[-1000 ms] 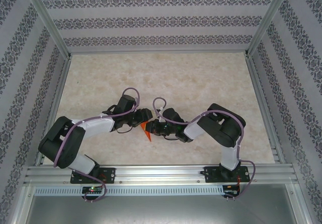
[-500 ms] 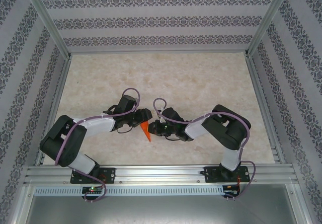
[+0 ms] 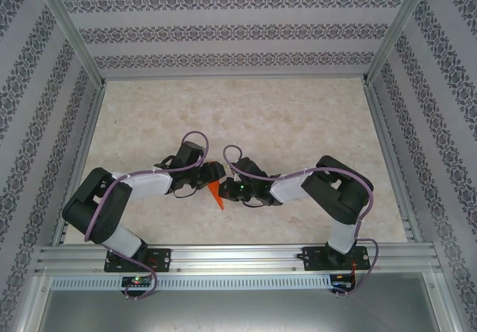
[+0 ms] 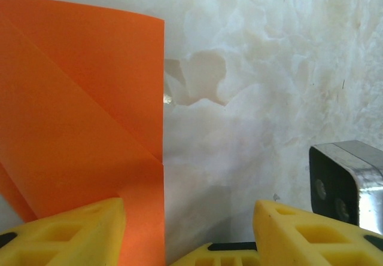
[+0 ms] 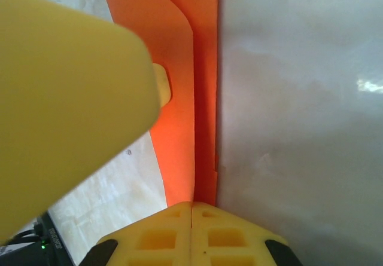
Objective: Fold a paper plane with a square sheet of paper (pick it up from the middle)
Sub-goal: Fold the wing for the fifth time at the center of the table.
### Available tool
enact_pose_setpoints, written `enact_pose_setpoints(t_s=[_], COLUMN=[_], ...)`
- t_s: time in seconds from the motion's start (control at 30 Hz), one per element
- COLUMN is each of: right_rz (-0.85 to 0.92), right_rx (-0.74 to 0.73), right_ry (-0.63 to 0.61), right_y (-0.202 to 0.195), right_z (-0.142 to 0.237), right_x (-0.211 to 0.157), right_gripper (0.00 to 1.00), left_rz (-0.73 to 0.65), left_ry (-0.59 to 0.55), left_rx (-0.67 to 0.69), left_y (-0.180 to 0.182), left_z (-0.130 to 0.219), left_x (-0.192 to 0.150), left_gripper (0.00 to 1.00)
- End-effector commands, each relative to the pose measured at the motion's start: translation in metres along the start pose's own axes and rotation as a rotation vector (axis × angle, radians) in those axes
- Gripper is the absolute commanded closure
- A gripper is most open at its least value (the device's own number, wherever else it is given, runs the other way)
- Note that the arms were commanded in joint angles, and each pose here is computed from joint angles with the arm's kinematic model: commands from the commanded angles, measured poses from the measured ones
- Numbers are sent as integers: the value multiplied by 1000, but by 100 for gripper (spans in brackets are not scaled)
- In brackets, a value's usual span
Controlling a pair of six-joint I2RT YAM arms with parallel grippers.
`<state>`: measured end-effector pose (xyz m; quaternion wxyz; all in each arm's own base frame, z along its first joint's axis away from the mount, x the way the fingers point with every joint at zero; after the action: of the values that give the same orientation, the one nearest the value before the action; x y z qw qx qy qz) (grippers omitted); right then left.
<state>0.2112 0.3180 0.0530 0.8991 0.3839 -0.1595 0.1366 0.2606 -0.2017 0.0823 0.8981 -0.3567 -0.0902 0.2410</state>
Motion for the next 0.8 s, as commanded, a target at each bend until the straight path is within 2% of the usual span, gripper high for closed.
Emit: enact_pose_setpoints(t_s=[0.0, 0.23, 0.33, 0.4, 0.5, 0.6, 0.7, 0.77], right_rz=[-23, 3, 8, 5, 6, 7, 36, 33], right_rx=[-190, -234, -214, -205, -179, -152, -68, -16], right_ry=[119, 135, 97, 67, 16, -19, -34, -34], right_y=[-33, -28, -19, -14, -4, 4, 20, 26], right_z=[3, 9, 17, 25, 38, 49, 52, 50], right_x=[-32, -30, -23, -17, -8, -2, 5, 8], right_gripper=[98, 98, 96, 89, 88, 81, 82, 86], left_rz=[-4, -9, -2, 2, 2, -1, -9, -13], left_ry=[-11, 1, 13, 19, 28, 35, 37, 37], left_rx=[11, 44, 74, 90, 88, 86, 87, 88], left_y=[-3, 3, 10, 14, 15, 14, 12, 11], left_z=[-2, -7, -9, -11, -13, -14, -14, -14], left_x=[5, 5, 4, 3, 2, 2, 3, 3], left_gripper=[41, 41, 42, 43, 43, 43, 43, 43])
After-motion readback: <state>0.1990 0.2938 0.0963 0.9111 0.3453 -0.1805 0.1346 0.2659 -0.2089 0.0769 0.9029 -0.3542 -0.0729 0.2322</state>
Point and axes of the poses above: each hand's point on the last joint's axis, 136 mm out from that joint toward the fingers, its own z axis back along the fingers, its own y axis along the line the jaws close on, x = y × z, the point moved 6 cm from there along z, back along the fingers, and after that the axes turned 14 degrees about z, right-handed, at the moved point
